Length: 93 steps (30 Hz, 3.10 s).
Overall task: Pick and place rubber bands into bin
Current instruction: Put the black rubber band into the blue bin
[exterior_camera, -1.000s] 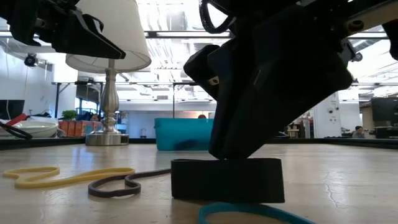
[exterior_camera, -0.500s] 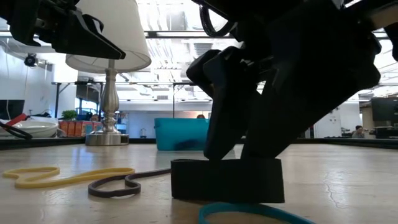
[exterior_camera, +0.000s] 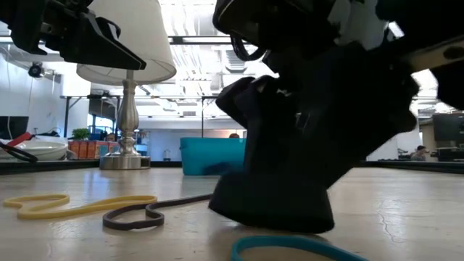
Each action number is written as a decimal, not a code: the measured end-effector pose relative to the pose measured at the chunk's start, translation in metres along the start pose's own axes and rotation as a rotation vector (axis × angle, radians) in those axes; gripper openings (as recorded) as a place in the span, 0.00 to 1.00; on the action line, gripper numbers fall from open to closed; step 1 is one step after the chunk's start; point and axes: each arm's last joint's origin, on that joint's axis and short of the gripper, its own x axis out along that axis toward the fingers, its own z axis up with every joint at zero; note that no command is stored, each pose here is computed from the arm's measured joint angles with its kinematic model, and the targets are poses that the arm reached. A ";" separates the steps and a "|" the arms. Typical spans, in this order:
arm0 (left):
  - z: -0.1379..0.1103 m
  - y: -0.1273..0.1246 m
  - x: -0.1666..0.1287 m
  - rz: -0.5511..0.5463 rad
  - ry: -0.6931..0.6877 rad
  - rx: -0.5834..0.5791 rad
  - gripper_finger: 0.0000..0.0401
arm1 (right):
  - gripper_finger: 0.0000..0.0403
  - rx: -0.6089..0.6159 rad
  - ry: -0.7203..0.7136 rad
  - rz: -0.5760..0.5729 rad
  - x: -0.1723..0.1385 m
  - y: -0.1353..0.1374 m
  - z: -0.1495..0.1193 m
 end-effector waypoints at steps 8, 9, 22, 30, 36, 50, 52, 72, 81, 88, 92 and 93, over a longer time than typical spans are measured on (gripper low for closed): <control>0.000 0.000 0.000 0.000 0.000 0.000 0.30 | 0.06 -0.126 0.001 -0.010 0.000 0.000 0.000; 0.000 0.000 0.000 0.000 0.000 0.000 0.30 | 0.04 -0.136 0.001 -0.024 -0.001 0.000 0.000; 0.000 0.000 0.000 0.000 0.001 0.000 0.30 | 0.02 -0.162 -0.009 -0.136 -0.007 -0.003 0.004; 0.000 0.000 0.000 0.000 -0.001 -0.002 0.30 | 0.02 -0.208 -0.079 -0.198 -0.036 0.000 0.019; 0.000 0.000 0.000 -0.001 0.000 -0.002 0.30 | 0.02 -0.265 -0.116 -0.334 -0.061 -0.001 0.028; 0.000 0.000 0.000 0.000 0.000 -0.002 0.30 | 0.02 -0.147 -0.069 -0.875 -0.124 -0.062 0.036; -0.001 0.000 0.000 -0.001 0.003 0.000 0.30 | 0.02 -0.112 -0.055 -0.906 -0.128 -0.079 0.034; -0.001 0.000 0.000 -0.001 0.002 0.000 0.30 | 0.02 0.272 0.012 -0.884 -0.154 -0.205 -0.016; -0.001 0.000 0.000 -0.001 0.002 0.000 0.30 | 0.02 0.367 0.047 -0.892 -0.150 -0.216 -0.037; 0.000 0.000 0.000 -0.001 0.001 -0.001 0.30 | 0.02 0.421 0.059 -0.897 -0.149 -0.220 -0.046; 0.000 0.000 0.000 -0.001 0.001 -0.001 0.30 | 0.03 0.421 0.059 -0.887 -0.147 -0.219 -0.047; 0.000 0.000 0.000 -0.001 0.001 -0.001 0.30 | 0.04 0.417 0.056 -0.871 -0.147 -0.219 -0.047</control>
